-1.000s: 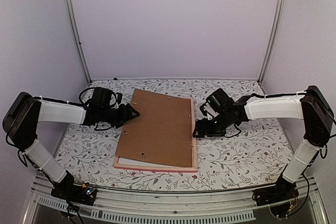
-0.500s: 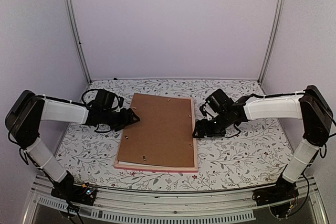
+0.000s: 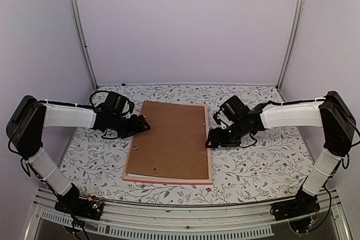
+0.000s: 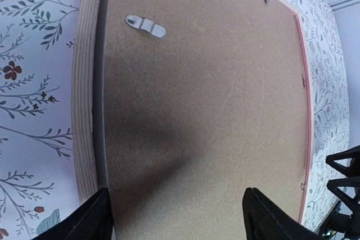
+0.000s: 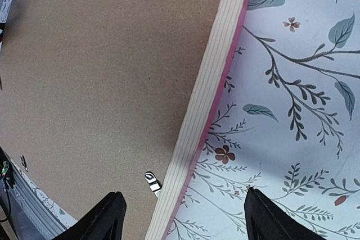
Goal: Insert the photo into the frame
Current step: Place the backboard on the frame body, then adjust the photo frame at the center of the board.
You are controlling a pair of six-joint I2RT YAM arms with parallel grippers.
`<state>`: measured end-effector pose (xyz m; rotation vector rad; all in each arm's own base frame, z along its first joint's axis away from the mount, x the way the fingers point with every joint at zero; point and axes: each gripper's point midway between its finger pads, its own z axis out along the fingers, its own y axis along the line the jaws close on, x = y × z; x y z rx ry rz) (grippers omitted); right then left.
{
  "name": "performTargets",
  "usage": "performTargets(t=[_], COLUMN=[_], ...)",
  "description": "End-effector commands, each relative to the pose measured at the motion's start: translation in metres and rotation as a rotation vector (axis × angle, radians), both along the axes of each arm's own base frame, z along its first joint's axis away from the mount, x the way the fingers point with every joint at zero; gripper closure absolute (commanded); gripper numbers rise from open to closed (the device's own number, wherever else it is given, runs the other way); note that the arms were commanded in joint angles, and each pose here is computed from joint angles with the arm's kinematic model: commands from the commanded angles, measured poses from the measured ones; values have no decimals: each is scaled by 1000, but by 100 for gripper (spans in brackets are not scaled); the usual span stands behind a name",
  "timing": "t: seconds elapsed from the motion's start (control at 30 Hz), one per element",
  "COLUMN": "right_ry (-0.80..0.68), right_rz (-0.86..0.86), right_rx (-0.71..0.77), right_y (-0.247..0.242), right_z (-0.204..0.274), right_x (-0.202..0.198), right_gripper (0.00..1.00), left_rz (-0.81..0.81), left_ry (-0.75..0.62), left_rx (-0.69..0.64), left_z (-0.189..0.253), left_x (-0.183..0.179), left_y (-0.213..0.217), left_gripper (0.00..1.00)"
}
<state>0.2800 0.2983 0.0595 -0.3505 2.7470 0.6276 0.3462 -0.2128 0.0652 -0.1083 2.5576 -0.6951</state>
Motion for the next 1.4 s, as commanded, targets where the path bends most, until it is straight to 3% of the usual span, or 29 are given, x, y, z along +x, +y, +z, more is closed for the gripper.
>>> performTargets(t=[0.0,0.4,0.53,0.6,1.13,1.37], right_ry=[5,-22,-39,-47,-33,-9], right_rz=[6,-6,-12,-11,-33,-21], right_rx=[-1,-12,-13,-3,-25,-14], right_y=[-1,-1,3,8,27,35], right_z=[-7,-3,-2,0,-25,-35], right_x=[1,8,16,21,46,50], right_gripper=[23,23,23,22,19,19], left_rz=[-19,17,4,-3,-70,-110], left_ry=[-35,-145,-129,-116,14,31], left_rx=[62,213,233,235,132,-4], left_z=[8,36,28,22,-36,-39], left_x=[4,7,6,8,5,-7], left_y=[0,26,32,34,27,8], left_gripper=[19,14,1,0,0,1])
